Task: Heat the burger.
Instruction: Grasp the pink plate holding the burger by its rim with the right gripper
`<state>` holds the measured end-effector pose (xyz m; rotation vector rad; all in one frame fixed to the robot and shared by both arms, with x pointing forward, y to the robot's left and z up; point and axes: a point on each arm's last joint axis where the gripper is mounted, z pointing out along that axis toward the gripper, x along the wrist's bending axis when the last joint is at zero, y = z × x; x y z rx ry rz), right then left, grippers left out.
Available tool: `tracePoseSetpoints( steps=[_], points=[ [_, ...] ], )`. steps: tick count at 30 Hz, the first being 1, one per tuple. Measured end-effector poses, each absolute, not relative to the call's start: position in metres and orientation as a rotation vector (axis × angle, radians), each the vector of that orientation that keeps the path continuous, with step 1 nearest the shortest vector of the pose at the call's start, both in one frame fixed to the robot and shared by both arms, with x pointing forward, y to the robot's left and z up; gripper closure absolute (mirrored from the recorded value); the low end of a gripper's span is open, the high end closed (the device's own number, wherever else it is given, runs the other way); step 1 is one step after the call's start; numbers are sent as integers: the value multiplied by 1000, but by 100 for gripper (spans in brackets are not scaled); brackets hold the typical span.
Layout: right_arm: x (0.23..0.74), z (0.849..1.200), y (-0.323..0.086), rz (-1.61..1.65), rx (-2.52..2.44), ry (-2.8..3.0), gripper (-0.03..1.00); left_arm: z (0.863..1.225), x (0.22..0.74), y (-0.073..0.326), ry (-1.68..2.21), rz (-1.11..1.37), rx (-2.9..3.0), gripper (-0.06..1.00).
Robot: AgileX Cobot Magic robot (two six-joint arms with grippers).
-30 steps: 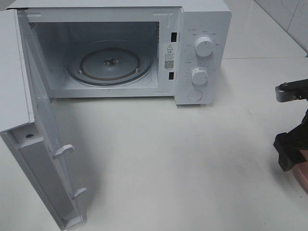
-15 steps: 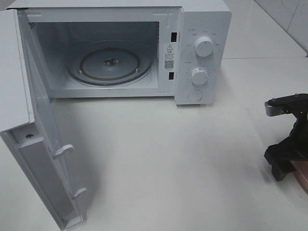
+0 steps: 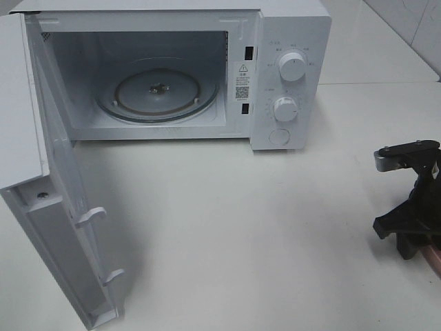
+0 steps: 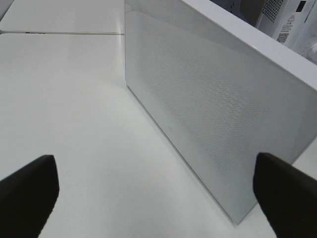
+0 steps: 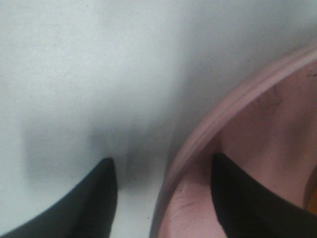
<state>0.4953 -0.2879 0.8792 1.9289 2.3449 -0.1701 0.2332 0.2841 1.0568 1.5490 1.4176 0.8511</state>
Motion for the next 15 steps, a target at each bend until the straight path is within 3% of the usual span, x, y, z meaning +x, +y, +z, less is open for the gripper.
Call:
tracePoseSetpoints(
  steps=[1, 3, 4, 5, 7, 15],
  points=[
    [496, 879, -289, -180, 1924, 2334, 55, 1057, 233, 284, 1418, 851, 1549, -5],
    [496, 879, -290, -187, 1911, 2335, 60, 1057, 233, 284, 1418, 851, 1549, -5],
    [496, 879, -290, -191, 1932, 2318, 74, 1057, 233, 284, 1418, 851, 1549, -5],
    [496, 879, -290, -191, 1932, 2318, 74, 1057, 233, 284, 1418, 851, 1549, -5],
    [494, 880, -291, -212, 1947, 2309, 85, 1057, 233, 284, 1418, 851, 1549, -5],
    [494, 881, -292, -239, 1947, 2299, 88, 1057, 233, 284, 1418, 851, 1549, -5]
  ],
)
